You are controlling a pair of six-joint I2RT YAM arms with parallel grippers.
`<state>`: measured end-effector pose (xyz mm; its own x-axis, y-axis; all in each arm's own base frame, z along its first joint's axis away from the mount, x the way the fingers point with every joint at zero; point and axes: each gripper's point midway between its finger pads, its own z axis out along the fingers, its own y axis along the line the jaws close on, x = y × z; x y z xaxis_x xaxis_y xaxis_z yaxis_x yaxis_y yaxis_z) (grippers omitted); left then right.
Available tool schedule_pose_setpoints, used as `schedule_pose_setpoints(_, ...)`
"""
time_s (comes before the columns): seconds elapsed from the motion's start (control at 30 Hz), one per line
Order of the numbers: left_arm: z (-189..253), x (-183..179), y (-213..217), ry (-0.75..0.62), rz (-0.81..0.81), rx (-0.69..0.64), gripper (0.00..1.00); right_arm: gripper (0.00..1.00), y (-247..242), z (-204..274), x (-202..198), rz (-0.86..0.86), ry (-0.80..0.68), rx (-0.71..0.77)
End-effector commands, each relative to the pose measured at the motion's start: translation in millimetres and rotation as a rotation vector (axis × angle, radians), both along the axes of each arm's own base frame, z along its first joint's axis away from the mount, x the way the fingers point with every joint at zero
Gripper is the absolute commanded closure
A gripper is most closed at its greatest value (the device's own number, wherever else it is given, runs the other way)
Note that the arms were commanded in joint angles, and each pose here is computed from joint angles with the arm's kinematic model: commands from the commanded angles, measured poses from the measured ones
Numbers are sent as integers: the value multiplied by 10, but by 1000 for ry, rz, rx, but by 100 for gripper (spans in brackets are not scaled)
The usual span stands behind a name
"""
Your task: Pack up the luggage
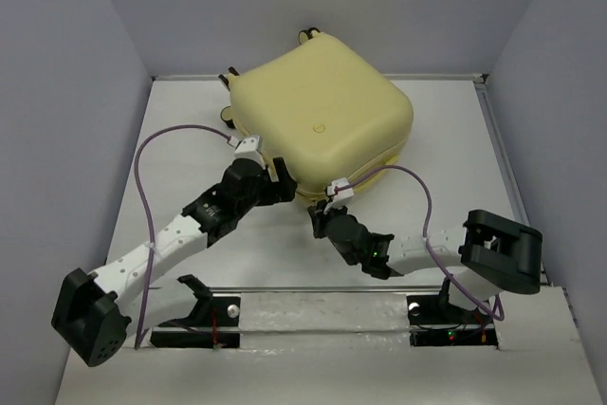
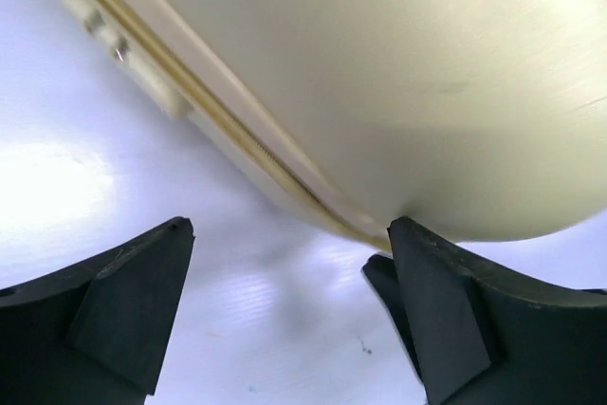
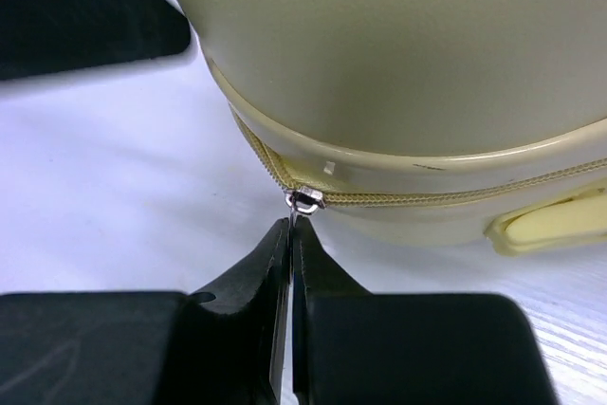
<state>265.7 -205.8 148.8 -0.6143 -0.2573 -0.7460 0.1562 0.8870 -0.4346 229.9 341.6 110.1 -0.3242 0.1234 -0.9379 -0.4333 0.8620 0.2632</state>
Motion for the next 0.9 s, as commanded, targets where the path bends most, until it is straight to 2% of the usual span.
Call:
schedule_pose_setpoints(0.0, 1411, 269, 387, -279, 100, -161, 2, 93, 601, 679, -523, 273, -39, 278)
schedule_pose_setpoints(0.07, 1647, 383, 569, -305, 138, -183, 2, 93, 523, 625, -587, 294, -22, 266)
schedule_pose_setpoints(0.23, 1680, 999, 1002, -246, 237, -191, 1, 93, 367, 575, -668, 309, 1, 253)
schedule_pose_setpoints(0.27, 1795, 1107, 1042, -260, 239, -210, 1, 93, 335, 527, -680, 310, 8, 238)
schedule_pose_setpoints(0.33, 1629, 1474, 1100, -182, 236, -236, 1, 93, 305, 548, -705, 324, 3, 228)
schedule_pose_setpoints(0.37, 1637, 1491, 1155, -184, 252, -243, 1, 93, 302, 537, -706, 324, 5, 224)
schedule_pose_setpoints(0.53, 1479, 2072, 1207, -121, 275, -246, 1, 93, 288, 468, -765, 361, 10, 187)
schedule_pose_setpoints(0.57, 1574, 2170, 1219, -145, 275, -243, 1, 93, 292, 450, -776, 369, 12, 178)
schedule_pose_setpoints(0.6, 1364, 2320, 1250, -105, 297, -221, 1, 93, 303, 429, -777, 373, 13, 168)
schedule_pose_setpoints(0.77, 1187, 2778, 1303, -75, 328, -233, 1, 93, 318, 393, -814, 397, 19, 154)
schedule_pose_setpoints(0.87, 1173, 2923, 1261, -85, 318, -261, 1, 93, 313, 348, -817, 402, 21, 133)
